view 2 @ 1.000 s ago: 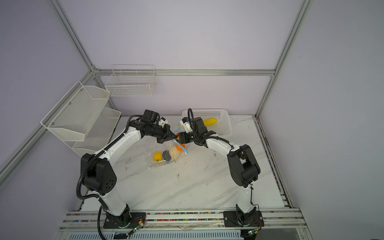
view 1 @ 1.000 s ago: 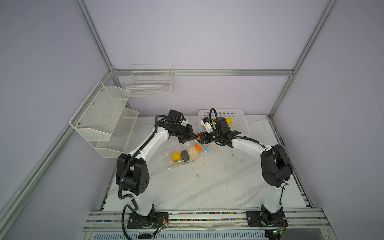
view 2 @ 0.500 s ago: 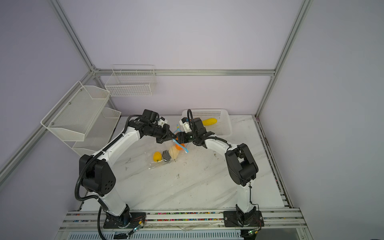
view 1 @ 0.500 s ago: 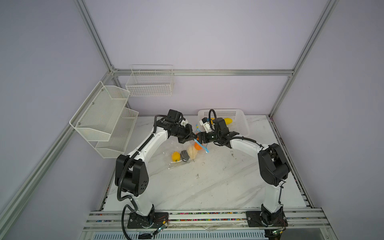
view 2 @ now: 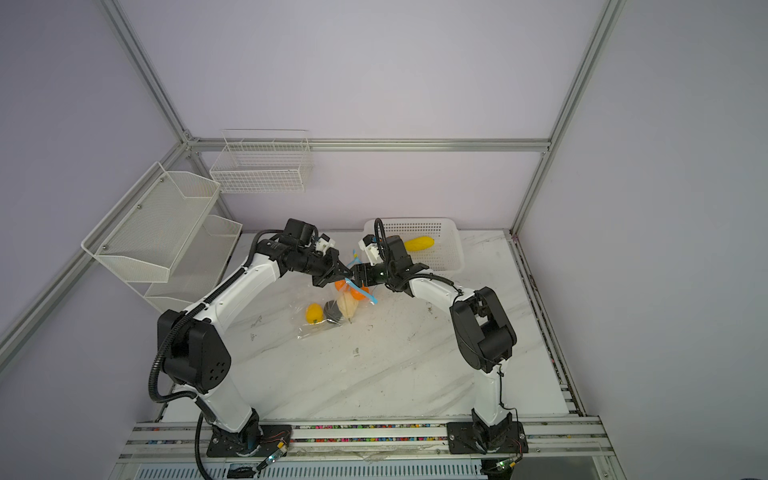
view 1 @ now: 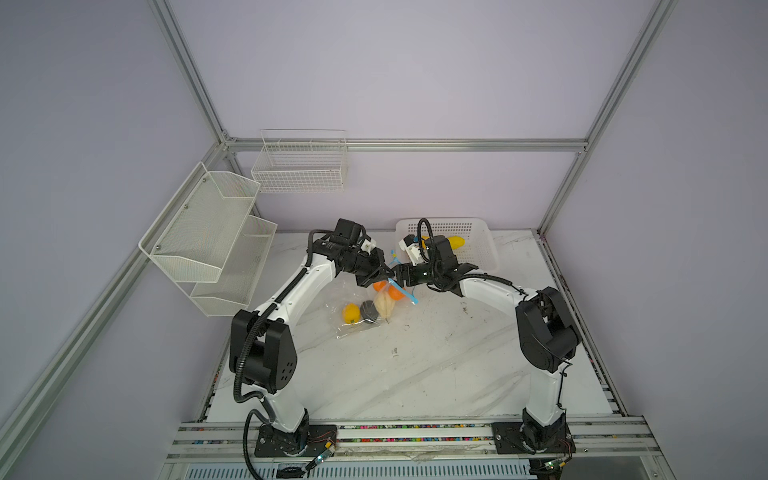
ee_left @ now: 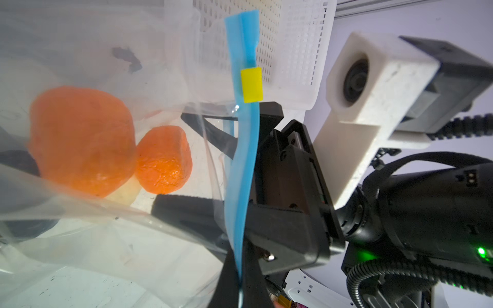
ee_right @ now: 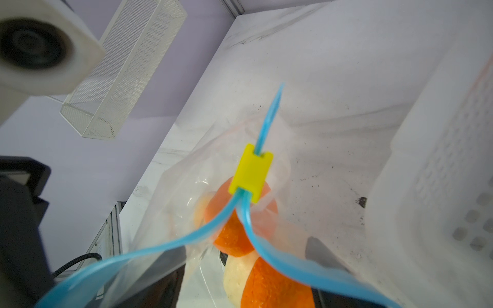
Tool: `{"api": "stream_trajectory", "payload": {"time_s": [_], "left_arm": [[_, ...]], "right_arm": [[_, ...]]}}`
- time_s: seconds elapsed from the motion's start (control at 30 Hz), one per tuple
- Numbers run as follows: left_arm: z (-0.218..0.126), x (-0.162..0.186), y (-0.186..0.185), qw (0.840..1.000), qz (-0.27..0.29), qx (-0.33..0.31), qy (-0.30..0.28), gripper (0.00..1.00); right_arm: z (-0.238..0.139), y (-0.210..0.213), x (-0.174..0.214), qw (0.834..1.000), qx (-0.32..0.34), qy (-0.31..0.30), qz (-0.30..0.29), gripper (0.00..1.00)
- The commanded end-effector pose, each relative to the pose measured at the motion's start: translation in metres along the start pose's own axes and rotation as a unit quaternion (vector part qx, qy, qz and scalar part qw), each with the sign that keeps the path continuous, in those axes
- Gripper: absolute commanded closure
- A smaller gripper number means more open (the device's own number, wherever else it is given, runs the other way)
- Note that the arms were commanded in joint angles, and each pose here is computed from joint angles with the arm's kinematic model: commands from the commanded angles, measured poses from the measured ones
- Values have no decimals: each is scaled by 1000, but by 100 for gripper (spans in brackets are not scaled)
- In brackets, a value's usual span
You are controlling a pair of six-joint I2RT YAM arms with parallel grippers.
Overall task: Place the food in the zip-top bag and seal the zipper
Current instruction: 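Lower the tangerine into the bag beside the left gripper and open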
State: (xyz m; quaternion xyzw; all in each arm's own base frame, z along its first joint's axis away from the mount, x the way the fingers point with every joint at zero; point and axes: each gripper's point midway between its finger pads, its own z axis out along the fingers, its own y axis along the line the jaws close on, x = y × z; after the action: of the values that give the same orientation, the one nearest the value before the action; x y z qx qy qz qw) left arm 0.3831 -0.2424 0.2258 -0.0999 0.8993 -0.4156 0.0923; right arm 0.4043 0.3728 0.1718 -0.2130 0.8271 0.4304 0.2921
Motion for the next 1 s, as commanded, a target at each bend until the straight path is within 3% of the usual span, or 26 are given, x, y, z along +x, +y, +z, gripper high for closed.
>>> {"api": "stream_trajectory", "payload": {"time_s": [0.0, 0.3, 0.53, 0.97], "left_arm": [[-11, 5, -11, 999, 28, 23, -12, 100], [-10, 3, -9, 999, 25, 21, -12, 100], [-10, 2, -9, 999, 24, 21, -12, 100], [-10, 2, -9, 999, 24, 23, -12, 100]], "right_arm": [[-17, 26, -12, 1000, 2, -10, -27, 26], [-53, 3, -13, 991, 127, -6, -46, 29], [-65, -29, 2, 981, 193, 4, 28, 40], [-54, -58, 25, 977, 197, 24, 81, 48]]}}
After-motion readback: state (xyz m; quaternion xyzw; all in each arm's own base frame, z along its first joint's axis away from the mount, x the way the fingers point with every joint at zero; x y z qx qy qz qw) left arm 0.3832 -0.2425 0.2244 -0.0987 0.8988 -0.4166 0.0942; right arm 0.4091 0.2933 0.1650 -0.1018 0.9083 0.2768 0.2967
